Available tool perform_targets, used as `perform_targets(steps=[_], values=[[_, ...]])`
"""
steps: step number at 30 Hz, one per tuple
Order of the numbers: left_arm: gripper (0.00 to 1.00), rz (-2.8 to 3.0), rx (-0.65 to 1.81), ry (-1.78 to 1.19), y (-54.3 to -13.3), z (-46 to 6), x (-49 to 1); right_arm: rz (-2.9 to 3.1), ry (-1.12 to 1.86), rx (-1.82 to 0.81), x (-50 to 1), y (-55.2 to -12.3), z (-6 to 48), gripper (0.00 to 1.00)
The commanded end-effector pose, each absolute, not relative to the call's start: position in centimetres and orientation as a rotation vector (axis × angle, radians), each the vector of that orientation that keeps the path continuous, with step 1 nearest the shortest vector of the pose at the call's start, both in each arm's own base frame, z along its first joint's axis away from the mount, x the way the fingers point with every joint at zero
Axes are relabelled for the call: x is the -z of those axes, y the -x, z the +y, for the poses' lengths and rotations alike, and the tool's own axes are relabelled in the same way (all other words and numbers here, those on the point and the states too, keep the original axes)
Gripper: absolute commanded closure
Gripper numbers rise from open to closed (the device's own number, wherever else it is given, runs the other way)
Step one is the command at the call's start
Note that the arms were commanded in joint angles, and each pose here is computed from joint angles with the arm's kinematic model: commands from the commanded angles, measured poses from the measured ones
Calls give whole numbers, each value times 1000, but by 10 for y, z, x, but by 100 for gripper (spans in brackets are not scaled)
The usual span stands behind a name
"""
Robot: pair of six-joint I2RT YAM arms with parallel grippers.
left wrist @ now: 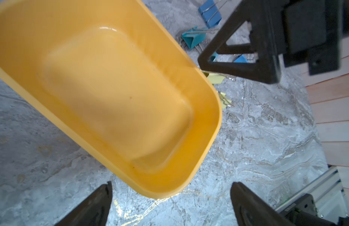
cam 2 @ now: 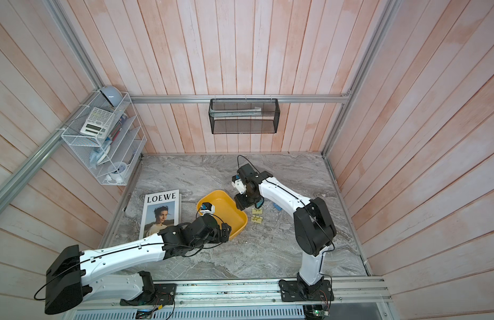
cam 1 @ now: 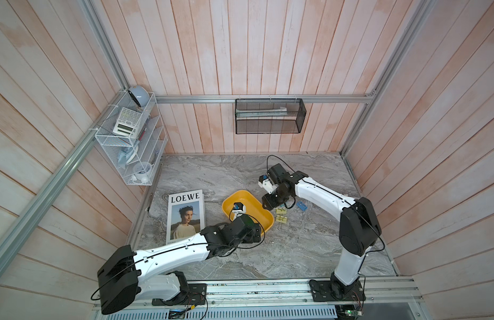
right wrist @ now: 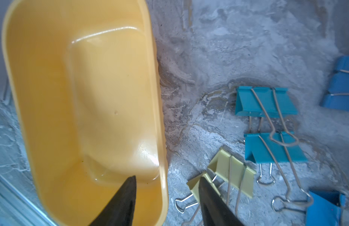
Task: Put the binder clips in the storage box
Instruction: Move the storage box to the center of the board, then pick up the binder clip at the center of the board.
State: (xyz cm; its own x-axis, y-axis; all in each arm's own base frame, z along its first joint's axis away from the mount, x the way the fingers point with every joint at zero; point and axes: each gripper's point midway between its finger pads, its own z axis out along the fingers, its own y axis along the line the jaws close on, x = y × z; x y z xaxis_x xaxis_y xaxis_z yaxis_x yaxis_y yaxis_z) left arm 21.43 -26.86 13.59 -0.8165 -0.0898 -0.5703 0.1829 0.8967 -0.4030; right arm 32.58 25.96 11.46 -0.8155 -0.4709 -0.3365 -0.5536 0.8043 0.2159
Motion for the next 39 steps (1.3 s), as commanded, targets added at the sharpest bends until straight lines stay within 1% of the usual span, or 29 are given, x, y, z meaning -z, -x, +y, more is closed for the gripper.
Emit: perform_targets(steps=[1, 4, 7, 11, 17, 21, 26, 34, 39], values=[[0, 2437, 566, -85, -229, -252, -155, 2730, 550, -594, -135, -331, 246, 43], [0, 2382, 532, -50, -256, -231, -171, 2734, 251, -720, -135, -340, 229, 42], [0, 2337, 506, 10, -294, -205, -178, 2749, 40, -859, -127, -342, 222, 42], [0, 2304, 393, 28, -336, -178, -181, 2762, -75, -885, -118, -349, 221, 42], [0, 2315, 309, 50, -375, -157, -163, 2775, -212, -912, -102, -365, 224, 42], [0, 2321, 357, 47, -380, -159, -154, 2776, -277, -938, -93, -372, 225, 42], [0, 2325, 338, 25, -382, -157, -148, 2766, -375, -926, -83, -387, 217, 43], [0, 2351, 314, 19, -387, -153, -134, 2751, -460, -950, -70, -406, 217, 54], [0, 2351, 303, 12, -384, -150, -132, 2744, -478, -966, -69, -412, 218, 58]])
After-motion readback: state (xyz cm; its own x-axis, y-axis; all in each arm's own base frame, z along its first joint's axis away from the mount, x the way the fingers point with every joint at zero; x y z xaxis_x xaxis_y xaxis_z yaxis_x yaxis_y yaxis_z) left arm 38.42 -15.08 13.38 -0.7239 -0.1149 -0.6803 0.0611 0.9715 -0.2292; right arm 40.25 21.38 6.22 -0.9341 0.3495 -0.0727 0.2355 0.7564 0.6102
